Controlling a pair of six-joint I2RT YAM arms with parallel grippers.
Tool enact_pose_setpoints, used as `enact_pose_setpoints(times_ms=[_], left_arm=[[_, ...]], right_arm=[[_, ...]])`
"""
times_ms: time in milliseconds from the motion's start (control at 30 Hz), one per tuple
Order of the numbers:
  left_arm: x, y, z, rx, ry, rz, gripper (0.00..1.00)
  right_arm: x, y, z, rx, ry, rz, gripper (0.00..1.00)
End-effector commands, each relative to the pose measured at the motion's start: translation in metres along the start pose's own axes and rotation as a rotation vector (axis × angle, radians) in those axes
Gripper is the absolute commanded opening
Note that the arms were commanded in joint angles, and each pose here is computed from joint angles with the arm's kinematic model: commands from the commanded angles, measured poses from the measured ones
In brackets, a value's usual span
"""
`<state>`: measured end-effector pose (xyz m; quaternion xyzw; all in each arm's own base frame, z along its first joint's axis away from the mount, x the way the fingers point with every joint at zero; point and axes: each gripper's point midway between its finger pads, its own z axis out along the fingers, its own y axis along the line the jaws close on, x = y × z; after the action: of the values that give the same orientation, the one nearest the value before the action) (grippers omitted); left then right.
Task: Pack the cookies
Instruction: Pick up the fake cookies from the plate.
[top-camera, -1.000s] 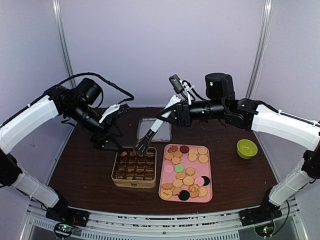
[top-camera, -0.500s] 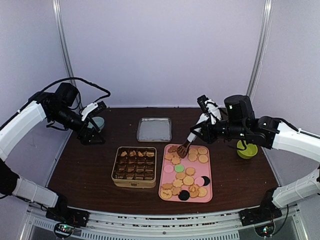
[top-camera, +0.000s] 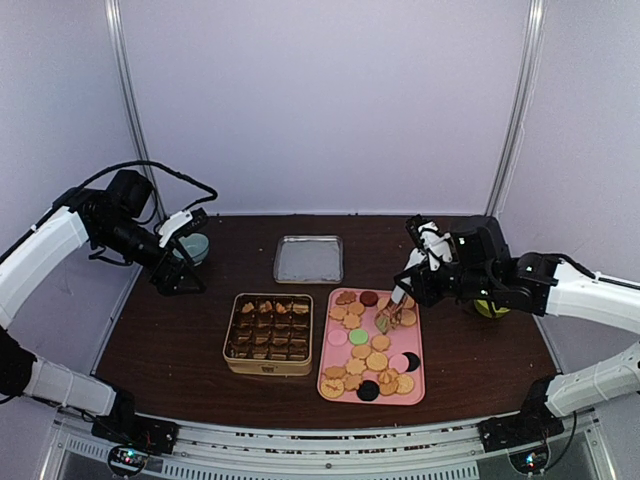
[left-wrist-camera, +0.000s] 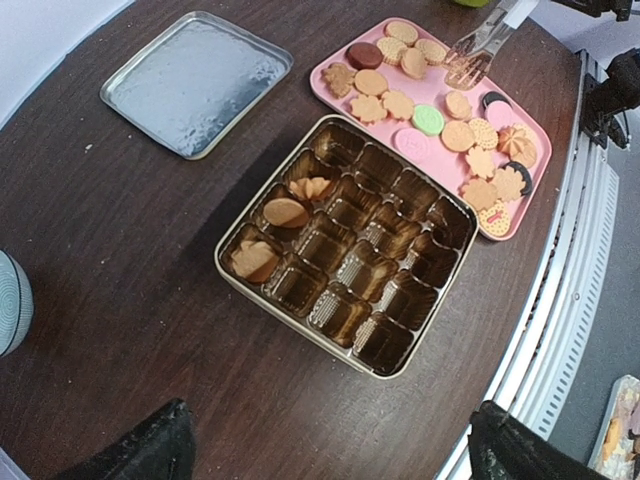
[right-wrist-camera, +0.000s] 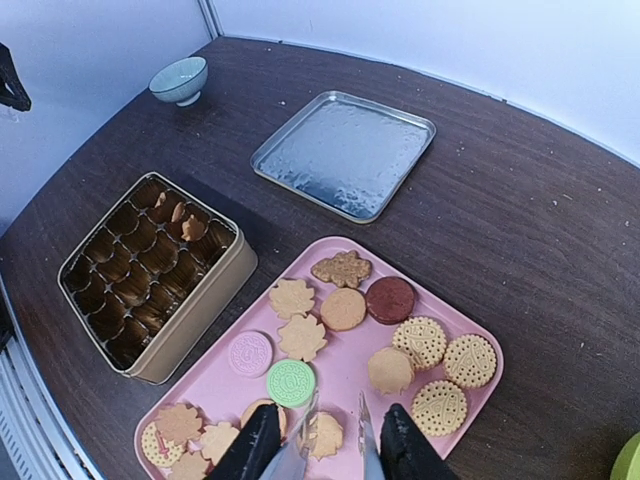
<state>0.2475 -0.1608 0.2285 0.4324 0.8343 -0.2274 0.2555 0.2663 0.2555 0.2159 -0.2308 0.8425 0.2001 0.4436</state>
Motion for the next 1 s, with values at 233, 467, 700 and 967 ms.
enact_pose_setpoints(times_ms=[233, 467, 700, 967], left_arm=[[-0.002, 0.006, -0.008, -0.048, -0.013, 0.040, 0.98], [-0.007, 0.009, -0.010, -0.055, -0.021, 0.046, 0.98], [-0.006, 0.008, -0.012, -0.061, -0.022, 0.050, 0.98], [-0.004, 0.006, -0.013, -0.066, -0.022, 0.052, 0.98]], right_arm=[[0.008, 0.000, 0.011, -0.015, -0.015, 0.043, 0.41], [0.017, 0.003, 0.016, -0.032, 0.013, 0.048, 0.43], [0.027, 0.006, 0.023, -0.054, 0.021, 0.063, 0.42], [0.030, 0.011, 0.032, -0.074, 0.036, 0.056, 0.33]])
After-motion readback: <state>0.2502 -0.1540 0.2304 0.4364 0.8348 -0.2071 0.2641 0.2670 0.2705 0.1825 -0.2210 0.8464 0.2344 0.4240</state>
